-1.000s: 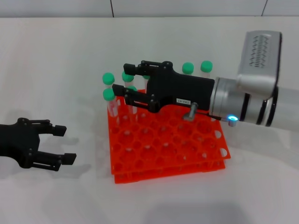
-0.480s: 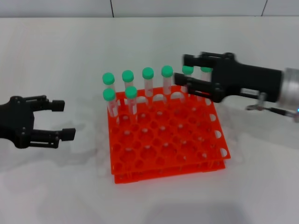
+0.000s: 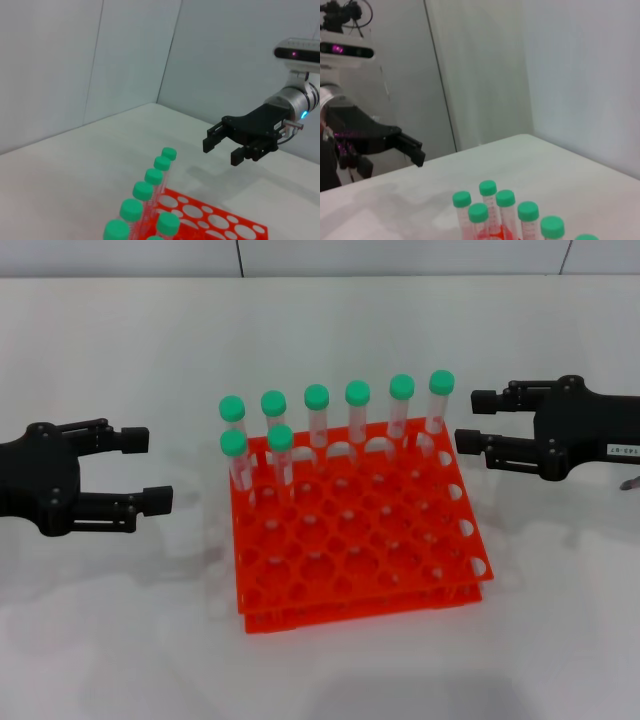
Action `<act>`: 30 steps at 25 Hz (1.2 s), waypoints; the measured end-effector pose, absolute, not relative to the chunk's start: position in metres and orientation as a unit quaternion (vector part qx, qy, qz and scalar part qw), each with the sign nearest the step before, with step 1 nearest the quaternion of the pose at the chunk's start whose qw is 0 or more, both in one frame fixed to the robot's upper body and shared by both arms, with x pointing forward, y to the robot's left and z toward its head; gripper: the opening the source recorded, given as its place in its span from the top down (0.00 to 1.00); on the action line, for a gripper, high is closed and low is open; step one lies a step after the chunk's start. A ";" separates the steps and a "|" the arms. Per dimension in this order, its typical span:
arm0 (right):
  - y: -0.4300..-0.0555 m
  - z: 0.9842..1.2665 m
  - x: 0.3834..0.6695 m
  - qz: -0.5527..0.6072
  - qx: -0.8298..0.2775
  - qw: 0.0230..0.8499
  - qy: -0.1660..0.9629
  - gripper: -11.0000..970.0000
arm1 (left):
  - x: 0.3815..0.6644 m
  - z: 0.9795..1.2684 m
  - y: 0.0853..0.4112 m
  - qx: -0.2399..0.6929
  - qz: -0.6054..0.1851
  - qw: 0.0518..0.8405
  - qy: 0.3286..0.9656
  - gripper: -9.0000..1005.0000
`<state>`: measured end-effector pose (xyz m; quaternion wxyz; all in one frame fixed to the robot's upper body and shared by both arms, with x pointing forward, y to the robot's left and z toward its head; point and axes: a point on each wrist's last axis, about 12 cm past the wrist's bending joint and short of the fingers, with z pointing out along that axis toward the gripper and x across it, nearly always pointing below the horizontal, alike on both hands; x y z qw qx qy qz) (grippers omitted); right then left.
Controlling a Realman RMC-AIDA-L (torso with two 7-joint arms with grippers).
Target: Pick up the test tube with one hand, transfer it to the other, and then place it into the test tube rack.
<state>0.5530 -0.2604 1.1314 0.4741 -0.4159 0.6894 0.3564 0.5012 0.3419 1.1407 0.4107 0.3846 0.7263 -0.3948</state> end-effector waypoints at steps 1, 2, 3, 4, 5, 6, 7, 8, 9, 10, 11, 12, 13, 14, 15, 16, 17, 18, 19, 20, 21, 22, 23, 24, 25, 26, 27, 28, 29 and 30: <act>-0.262 1.132 0.553 0.355 -0.417 0.473 0.690 0.44 | 0.501 1.141 0.342 0.383 -0.397 0.410 0.726 0.12; -0.262 1.132 0.554 0.354 -0.418 0.473 0.690 0.44 | 0.501 1.141 0.342 0.380 -0.399 0.409 0.727 0.12; -0.264 1.133 0.554 0.352 -0.417 0.474 0.691 0.44 | 0.501 1.141 0.342 0.380 -0.399 0.409 0.727 0.12; -0.265 1.133 0.554 0.351 -0.415 0.476 0.691 0.44 | 0.501 1.141 0.341 0.379 -0.400 0.409 0.727 0.12; -0.266 1.134 0.555 0.350 -0.414 0.477 0.692 0.44 | 0.501 1.141 0.341 0.379 -0.400 0.409 0.727 0.12; -0.266 1.134 0.555 0.350 -0.413 0.478 0.692 0.44 | 0.501 1.141 0.341 0.379 -0.401 0.408 0.727 0.12; -0.267 1.135 0.555 0.350 -0.413 0.479 0.691 0.44 | 0.501 1.141 0.341 0.379 -0.401 0.408 0.727 0.12; -0.266 1.135 0.555 0.350 -0.413 0.479 0.691 0.44 | 0.500 1.141 0.341 0.379 -0.402 0.407 0.727 0.12; -0.266 1.135 0.555 0.351 -0.413 0.479 0.691 0.44 | 0.500 1.141 0.341 0.380 -0.403 0.407 0.727 0.12; -0.265 1.135 0.555 0.351 -0.413 0.479 0.691 0.44 | 0.500 1.141 0.341 0.380 -0.404 0.406 0.726 0.12; -0.265 1.134 0.555 0.352 -0.413 0.479 0.690 0.44 | 0.500 1.141 0.341 0.382 -0.405 0.405 0.725 0.12; -0.265 1.134 0.555 0.352 -0.413 0.479 0.690 0.44 | 0.500 1.141 0.340 0.382 -0.405 0.405 0.725 0.12; -0.263 1.135 0.555 0.353 -0.413 0.479 0.689 0.44 | 0.500 1.141 0.340 0.382 -0.405 0.405 0.725 0.12; -0.263 1.135 0.555 0.353 -0.414 0.480 0.688 0.44 | 0.500 1.141 0.340 0.382 -0.406 0.405 0.725 0.12; -0.262 1.135 0.554 0.354 -0.415 0.480 0.687 0.44 | 0.500 1.141 0.340 0.382 -0.406 0.405 0.725 0.12; -0.262 1.136 0.554 0.355 -0.416 0.480 0.686 0.44 | 0.499 1.141 0.341 0.381 -0.406 0.404 0.725 0.12; -0.261 1.136 0.554 0.356 -0.417 0.480 0.685 0.44 | 0.499 1.142 0.341 0.381 -0.406 0.404 0.726 0.12; -0.261 1.136 0.554 0.357 -0.417 0.480 0.685 0.44 | 0.499 1.142 0.341 0.380 -0.406 0.403 0.726 0.12; -0.261 1.136 0.554 0.357 -0.417 0.479 0.685 0.44 | 0.499 1.142 0.342 0.379 -0.407 0.403 0.727 0.12; -0.261 1.136 0.553 0.357 -0.417 0.479 0.685 0.44 | 0.499 1.142 0.342 0.379 -0.407 0.402 0.727 0.12; -0.261 1.136 0.553 0.357 -0.417 0.479 0.685 0.44 | 0.499 1.142 0.342 0.379 -0.407 0.402 0.727 0.12; -0.261 1.136 0.553 0.358 -0.417 0.479 0.685 0.44 | 0.499 1.142 0.342 0.379 -0.407 0.402 0.727 0.12; -0.261 1.136 0.553 0.358 -0.417 0.479 0.685 0.44 | 0.499 1.142 0.342 0.378 -0.407 0.402 0.727 0.12; -0.260 1.136 0.553 0.358 -0.417 0.479 0.685 0.44 | 0.499 1.142 0.342 0.378 -0.408 0.402 0.728 0.12; -0.260 1.136 0.554 0.359 -0.416 0.478 0.685 0.44 | 0.500 1.142 0.342 0.377 -0.408 0.401 0.728 0.12; -0.260 1.136 0.554 0.359 -0.415 0.478 0.686 0.44 | 0.500 1.143 0.341 0.376 -0.409 0.401 0.728 0.12; -0.260 1.136 0.554 0.359 -0.415 0.478 0.686 0.44 | 0.500 1.143 0.341 0.376 -0.410 0.400 0.728 0.12; -0.260 1.136 0.554 0.359 -0.415 0.478 0.686 0.44 | 0.501 1.143 0.341 0.375 -0.410 0.400 0.729 0.12; -0.260 1.136 0.554 0.360 -0.414 0.478 0.686 0.44 | 0.501 1.143 0.341 0.375 -0.410 0.400 0.729 0.12; -0.260 1.136 0.554 0.360 -0.414 0.478 0.686 0.44 | 0.501 1.143 0.341 0.375 -0.410 0.400 0.729 0.12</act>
